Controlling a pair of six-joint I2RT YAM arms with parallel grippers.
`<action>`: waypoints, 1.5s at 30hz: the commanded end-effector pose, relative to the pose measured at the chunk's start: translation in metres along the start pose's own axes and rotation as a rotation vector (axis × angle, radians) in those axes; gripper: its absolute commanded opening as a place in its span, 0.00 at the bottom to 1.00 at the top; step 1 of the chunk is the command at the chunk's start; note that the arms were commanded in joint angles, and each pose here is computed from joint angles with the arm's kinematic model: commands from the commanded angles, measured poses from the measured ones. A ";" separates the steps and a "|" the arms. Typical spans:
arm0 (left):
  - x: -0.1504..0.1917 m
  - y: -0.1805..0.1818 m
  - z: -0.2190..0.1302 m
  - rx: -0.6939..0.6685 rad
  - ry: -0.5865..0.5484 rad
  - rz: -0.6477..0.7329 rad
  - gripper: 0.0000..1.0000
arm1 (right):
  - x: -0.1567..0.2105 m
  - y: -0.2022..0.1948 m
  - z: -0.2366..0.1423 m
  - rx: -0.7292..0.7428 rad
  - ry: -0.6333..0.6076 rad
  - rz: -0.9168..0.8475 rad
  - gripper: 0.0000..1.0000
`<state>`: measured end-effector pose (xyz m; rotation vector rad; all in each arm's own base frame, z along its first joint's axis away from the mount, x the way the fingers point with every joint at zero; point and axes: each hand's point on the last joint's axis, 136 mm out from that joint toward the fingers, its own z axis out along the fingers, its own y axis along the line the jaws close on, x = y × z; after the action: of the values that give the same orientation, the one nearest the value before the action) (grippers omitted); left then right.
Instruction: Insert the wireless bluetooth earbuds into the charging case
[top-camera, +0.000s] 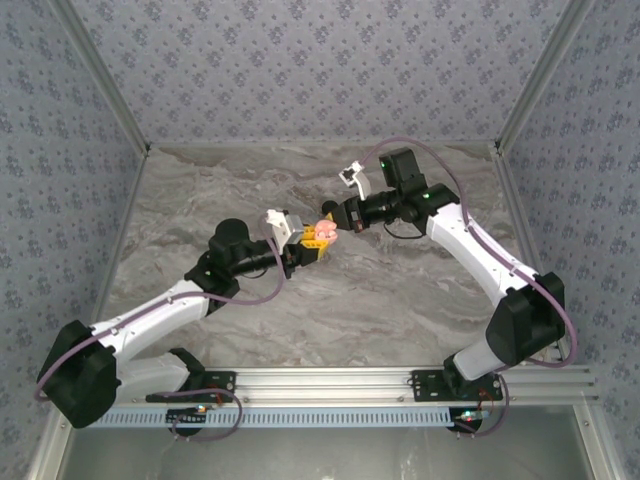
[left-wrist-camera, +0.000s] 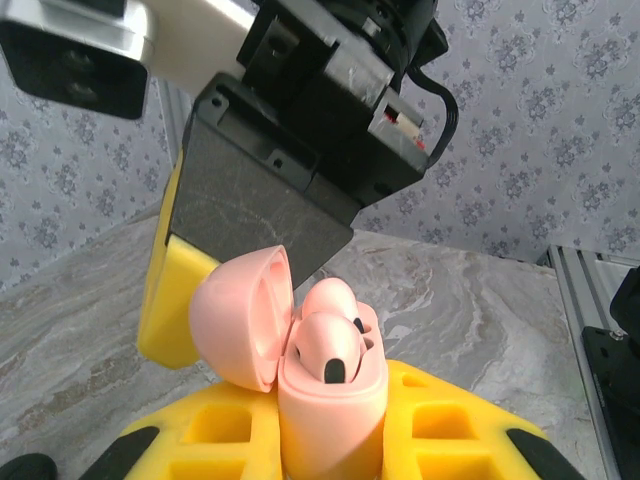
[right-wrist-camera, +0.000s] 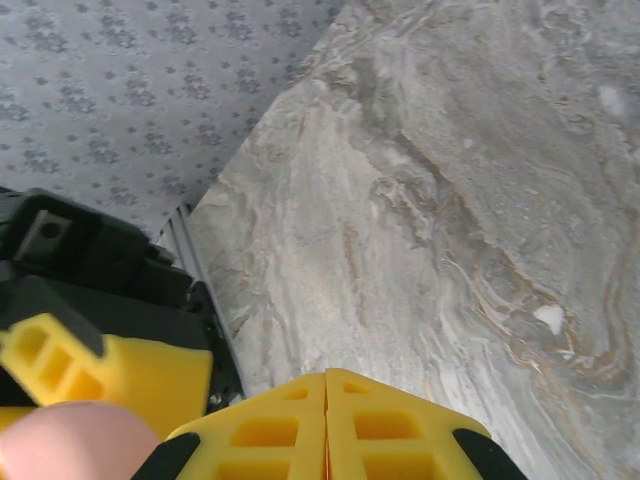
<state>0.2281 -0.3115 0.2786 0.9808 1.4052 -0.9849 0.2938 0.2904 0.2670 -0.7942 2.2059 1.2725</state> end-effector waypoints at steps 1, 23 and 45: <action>-0.020 -0.003 0.002 0.024 -0.045 0.022 0.08 | -0.001 0.023 -0.007 -0.081 -0.021 -0.064 0.08; 0.026 0.064 0.015 -0.304 0.141 -0.230 0.12 | -0.003 -0.075 -0.056 0.576 -0.121 0.061 0.18; 0.190 0.133 0.059 -0.481 0.572 -0.915 0.12 | 0.035 -0.110 -0.059 0.665 -0.063 0.170 0.20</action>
<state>0.3590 -0.3095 0.0814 0.2494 2.5047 -0.8475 0.3405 0.1919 0.2028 -0.3431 2.4422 0.5491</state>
